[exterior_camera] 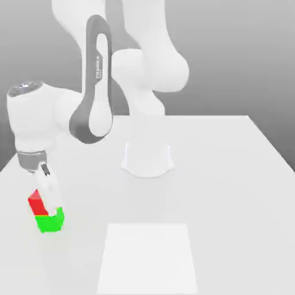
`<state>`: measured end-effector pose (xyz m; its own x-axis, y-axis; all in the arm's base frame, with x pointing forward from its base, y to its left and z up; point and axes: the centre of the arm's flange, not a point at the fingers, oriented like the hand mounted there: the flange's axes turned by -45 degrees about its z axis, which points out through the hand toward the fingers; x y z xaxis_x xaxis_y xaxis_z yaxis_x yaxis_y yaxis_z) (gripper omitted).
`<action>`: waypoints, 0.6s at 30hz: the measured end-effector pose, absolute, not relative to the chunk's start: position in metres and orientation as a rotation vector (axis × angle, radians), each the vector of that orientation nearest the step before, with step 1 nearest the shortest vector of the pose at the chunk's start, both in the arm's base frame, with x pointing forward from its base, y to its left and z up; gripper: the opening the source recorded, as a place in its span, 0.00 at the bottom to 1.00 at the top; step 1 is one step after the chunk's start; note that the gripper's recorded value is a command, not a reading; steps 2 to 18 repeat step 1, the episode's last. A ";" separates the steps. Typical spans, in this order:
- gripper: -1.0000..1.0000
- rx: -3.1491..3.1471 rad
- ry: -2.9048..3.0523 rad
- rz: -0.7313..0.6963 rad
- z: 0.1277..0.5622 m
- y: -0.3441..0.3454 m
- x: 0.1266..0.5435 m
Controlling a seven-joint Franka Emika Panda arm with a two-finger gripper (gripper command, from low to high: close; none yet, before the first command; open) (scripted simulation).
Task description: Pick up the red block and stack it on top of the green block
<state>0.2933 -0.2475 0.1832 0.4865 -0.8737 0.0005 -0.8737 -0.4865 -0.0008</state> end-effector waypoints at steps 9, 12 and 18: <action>1.00 -2.708 1.592 -0.001 0.180 -0.247 0.293; 1.00 -2.708 1.592 -0.001 0.180 -0.247 0.293; 1.00 -2.708 1.592 -0.001 0.180 -0.247 0.293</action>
